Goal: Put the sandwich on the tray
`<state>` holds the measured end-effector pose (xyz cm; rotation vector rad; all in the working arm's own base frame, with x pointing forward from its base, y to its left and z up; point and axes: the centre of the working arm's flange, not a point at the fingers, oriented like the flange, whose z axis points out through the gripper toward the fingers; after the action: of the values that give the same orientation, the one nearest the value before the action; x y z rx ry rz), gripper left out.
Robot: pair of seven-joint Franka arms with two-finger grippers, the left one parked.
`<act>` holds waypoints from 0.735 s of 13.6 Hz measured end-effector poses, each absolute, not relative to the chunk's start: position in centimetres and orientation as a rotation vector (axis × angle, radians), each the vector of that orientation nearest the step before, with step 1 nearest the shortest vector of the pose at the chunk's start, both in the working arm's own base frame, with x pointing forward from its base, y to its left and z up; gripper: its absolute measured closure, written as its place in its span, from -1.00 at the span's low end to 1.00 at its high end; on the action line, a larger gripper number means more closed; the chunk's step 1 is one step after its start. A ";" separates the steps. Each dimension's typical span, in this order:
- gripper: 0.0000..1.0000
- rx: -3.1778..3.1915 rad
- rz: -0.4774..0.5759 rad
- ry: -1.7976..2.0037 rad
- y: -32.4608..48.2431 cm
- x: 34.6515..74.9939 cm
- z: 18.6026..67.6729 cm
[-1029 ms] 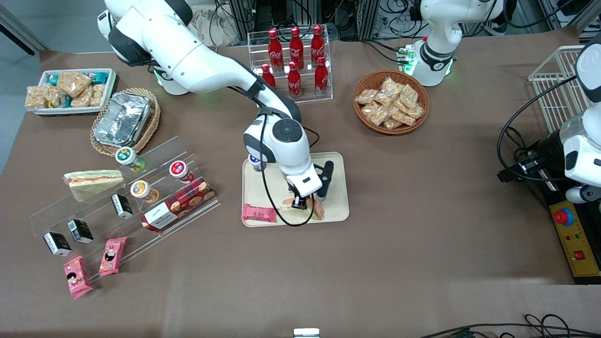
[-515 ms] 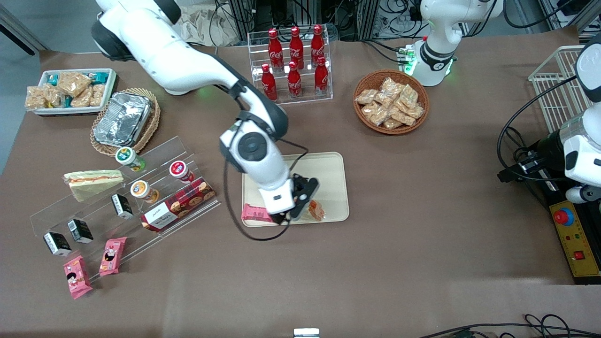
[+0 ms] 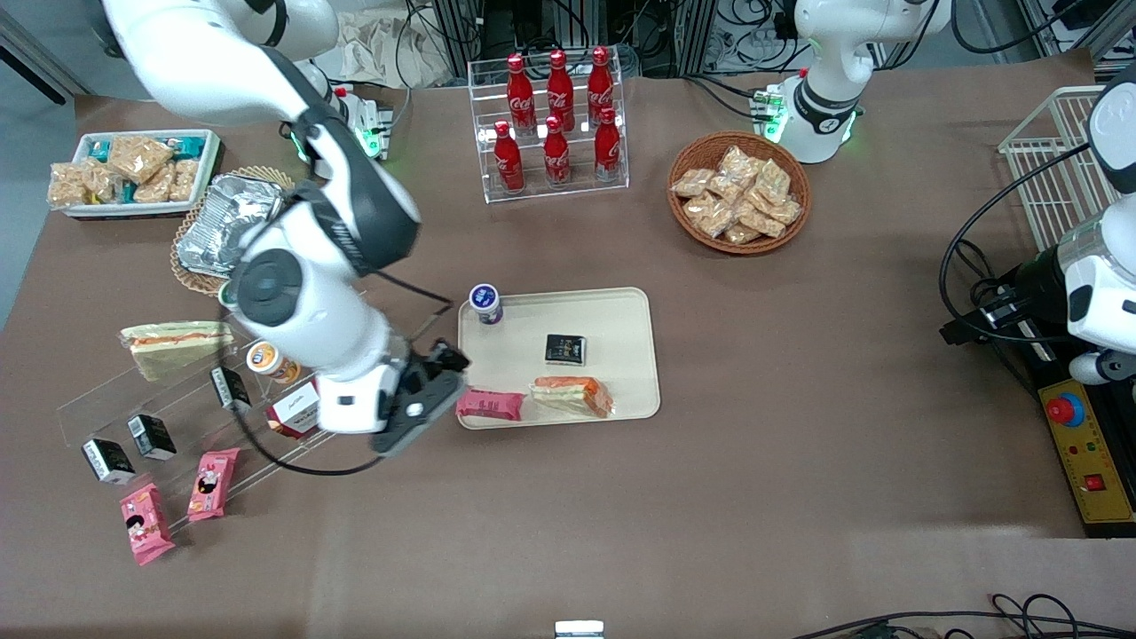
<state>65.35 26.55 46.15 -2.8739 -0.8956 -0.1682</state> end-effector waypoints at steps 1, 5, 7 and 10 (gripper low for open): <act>-1.00 -2.926 -0.142 -0.777 24.5 65.3 47.6; -1.00 -3.076 -0.002 -0.384 16.9 63.4 53.4; -1.00 -3.106 0.039 -0.240 12.3 63.0 55.0; -1.00 -3.103 0.100 -0.028 5.3 62.7 56.0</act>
<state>62.72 5.27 56.03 -3.1032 -0.0280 0.0996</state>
